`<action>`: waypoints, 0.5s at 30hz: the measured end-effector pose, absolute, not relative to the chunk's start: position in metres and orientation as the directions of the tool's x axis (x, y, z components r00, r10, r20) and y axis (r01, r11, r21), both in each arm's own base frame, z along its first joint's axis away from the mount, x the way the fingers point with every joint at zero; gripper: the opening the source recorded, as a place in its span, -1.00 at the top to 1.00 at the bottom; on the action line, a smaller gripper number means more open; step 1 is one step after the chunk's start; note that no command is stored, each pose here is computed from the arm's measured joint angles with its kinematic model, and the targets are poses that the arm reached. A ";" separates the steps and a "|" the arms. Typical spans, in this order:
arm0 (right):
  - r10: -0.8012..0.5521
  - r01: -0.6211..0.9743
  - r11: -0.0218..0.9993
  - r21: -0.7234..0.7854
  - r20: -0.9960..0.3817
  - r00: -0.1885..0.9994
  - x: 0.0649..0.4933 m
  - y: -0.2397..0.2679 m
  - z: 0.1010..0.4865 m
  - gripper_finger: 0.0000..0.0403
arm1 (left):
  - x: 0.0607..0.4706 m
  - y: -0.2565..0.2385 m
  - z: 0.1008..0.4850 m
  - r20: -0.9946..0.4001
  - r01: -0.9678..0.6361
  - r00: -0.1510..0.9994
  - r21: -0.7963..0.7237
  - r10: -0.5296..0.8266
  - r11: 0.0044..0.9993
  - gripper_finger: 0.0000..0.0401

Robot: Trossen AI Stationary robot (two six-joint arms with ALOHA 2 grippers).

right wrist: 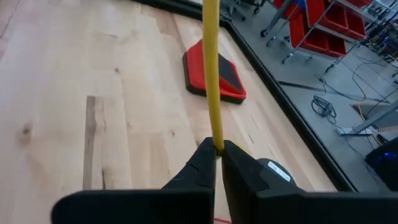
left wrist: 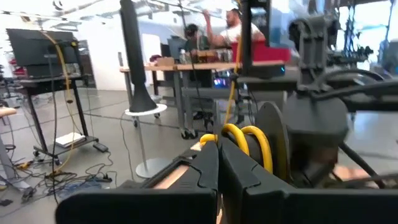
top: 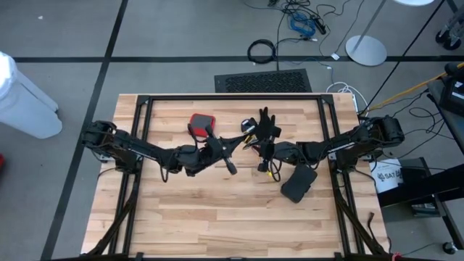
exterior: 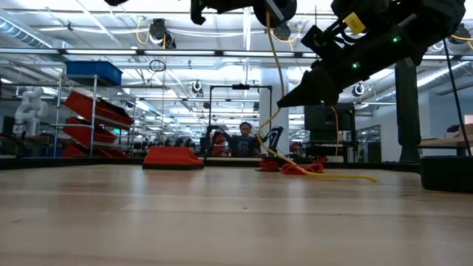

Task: Coil cords
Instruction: Coil the yellow wire onto spool

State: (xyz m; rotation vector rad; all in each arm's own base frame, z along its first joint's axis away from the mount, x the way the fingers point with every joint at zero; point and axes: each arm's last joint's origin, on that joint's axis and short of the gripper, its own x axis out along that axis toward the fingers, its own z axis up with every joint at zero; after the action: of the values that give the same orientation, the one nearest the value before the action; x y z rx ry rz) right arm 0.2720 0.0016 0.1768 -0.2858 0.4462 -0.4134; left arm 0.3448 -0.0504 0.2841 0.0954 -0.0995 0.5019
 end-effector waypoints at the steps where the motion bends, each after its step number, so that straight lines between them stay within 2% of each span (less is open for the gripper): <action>1: -0.442 0.316 0.879 -0.357 -0.359 0.822 0.272 0.002 0.177 0.97 | 0.343 -0.051 0.286 0.109 -0.478 0.876 0.075 0.469 0.875 1.00; 9: -0.409 0.291 0.895 -0.338 -0.357 0.840 0.273 -0.001 0.178 0.99 | 0.330 -0.058 0.287 -0.028 -0.396 0.913 0.182 0.407 0.900 1.00; 15: -0.387 0.281 0.907 -0.313 -0.360 0.849 0.272 0.000 0.180 1.00 | 0.326 -0.059 0.271 -0.187 -0.343 0.894 0.298 0.407 0.891 1.00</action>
State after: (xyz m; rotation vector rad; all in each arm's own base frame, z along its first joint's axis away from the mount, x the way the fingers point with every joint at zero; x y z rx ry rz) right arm 0.2716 -0.0001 0.1801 -0.2541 0.4308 -0.3564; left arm 0.3257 -0.0590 0.2708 0.2621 0.2494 0.3935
